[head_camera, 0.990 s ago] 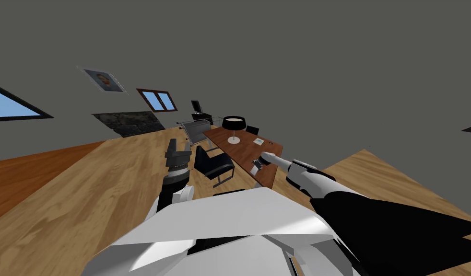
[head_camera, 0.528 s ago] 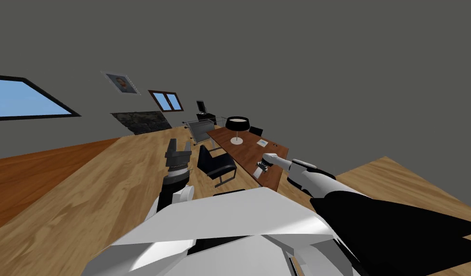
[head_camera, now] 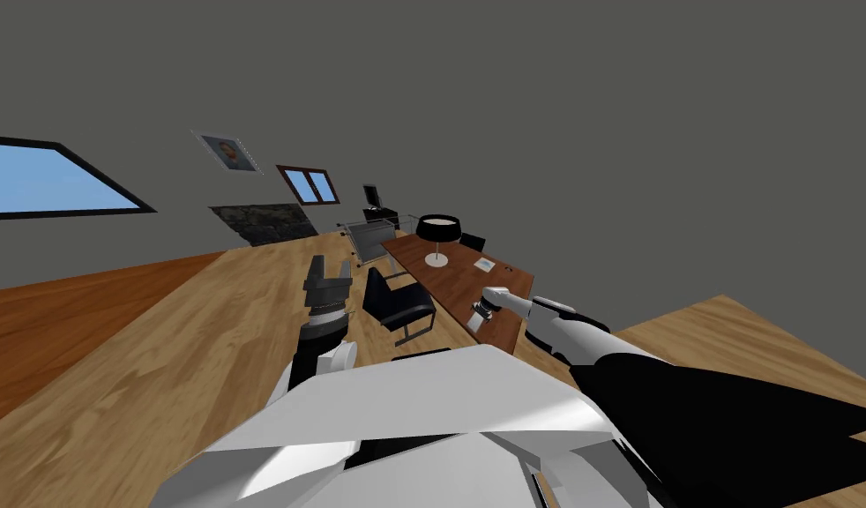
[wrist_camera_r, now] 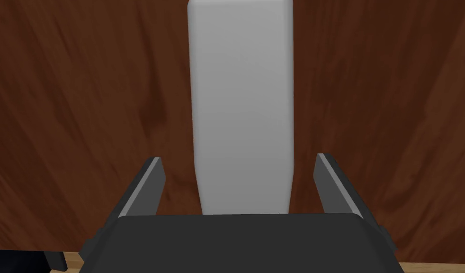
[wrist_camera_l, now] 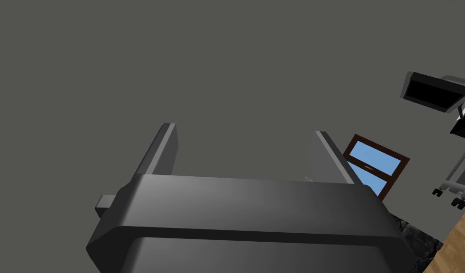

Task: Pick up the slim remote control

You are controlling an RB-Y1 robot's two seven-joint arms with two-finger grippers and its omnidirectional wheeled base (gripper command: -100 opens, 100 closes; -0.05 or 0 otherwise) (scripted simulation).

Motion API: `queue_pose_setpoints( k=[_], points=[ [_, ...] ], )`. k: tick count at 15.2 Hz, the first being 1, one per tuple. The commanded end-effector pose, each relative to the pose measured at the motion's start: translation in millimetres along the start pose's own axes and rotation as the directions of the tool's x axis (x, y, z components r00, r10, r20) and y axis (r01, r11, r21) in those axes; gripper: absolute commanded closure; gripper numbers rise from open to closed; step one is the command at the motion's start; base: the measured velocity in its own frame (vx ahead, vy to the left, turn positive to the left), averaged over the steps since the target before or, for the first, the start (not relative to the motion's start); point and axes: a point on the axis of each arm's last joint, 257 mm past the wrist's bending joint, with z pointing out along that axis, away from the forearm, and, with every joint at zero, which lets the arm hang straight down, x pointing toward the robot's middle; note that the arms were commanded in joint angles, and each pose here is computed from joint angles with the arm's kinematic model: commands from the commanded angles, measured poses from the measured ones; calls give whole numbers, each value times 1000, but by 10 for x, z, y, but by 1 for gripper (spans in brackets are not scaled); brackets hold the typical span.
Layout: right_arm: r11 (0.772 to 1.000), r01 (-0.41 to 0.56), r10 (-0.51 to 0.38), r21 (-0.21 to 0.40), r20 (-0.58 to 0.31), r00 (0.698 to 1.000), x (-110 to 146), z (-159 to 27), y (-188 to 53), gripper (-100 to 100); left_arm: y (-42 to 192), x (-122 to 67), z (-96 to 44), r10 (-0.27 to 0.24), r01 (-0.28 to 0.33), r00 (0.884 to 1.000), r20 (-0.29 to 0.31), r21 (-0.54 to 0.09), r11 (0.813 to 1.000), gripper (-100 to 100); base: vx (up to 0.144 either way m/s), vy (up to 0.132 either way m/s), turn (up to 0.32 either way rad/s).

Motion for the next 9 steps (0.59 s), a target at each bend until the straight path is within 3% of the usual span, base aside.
queue_pose_setpoints(
  k=[1, 5, 6, 8, 9],
  points=[
    [1000, 0, 0, 0, 0, 1000, 0, 0, 0, 100, 0, 0, 0, 0, 0, 1000, 0, 0, 1000, 0, 7, -6, 1],
    [1000, 0, 0, -1, 0, 1000, 2, 0, 8, 100, 0, 0, 0, 0, 0, 1000, 0, 0, 1000, 0, 0, -1, -3],
    [1000, 5, -5, -2, 1, 1000, 66, -126, -51, 100, 0, 0, 0, 0, 0, 1000, 0, 0, 1000, 0, -25, 14, -40],
    [1000, 8, -8, -3, 1, 1000, 103, -198, -85, 100, 0, 0, 0, 0, 0, 1000, 0, 0, 1000, 0, -42, 25, -45],
    [1000, 7, -7, 0, -2, 1000, 62, -150, -63, 100, 0, 0, 0, 0, 0, 1000, 0, 0, 1000, 0, -20, 16, -15]
  ],
)
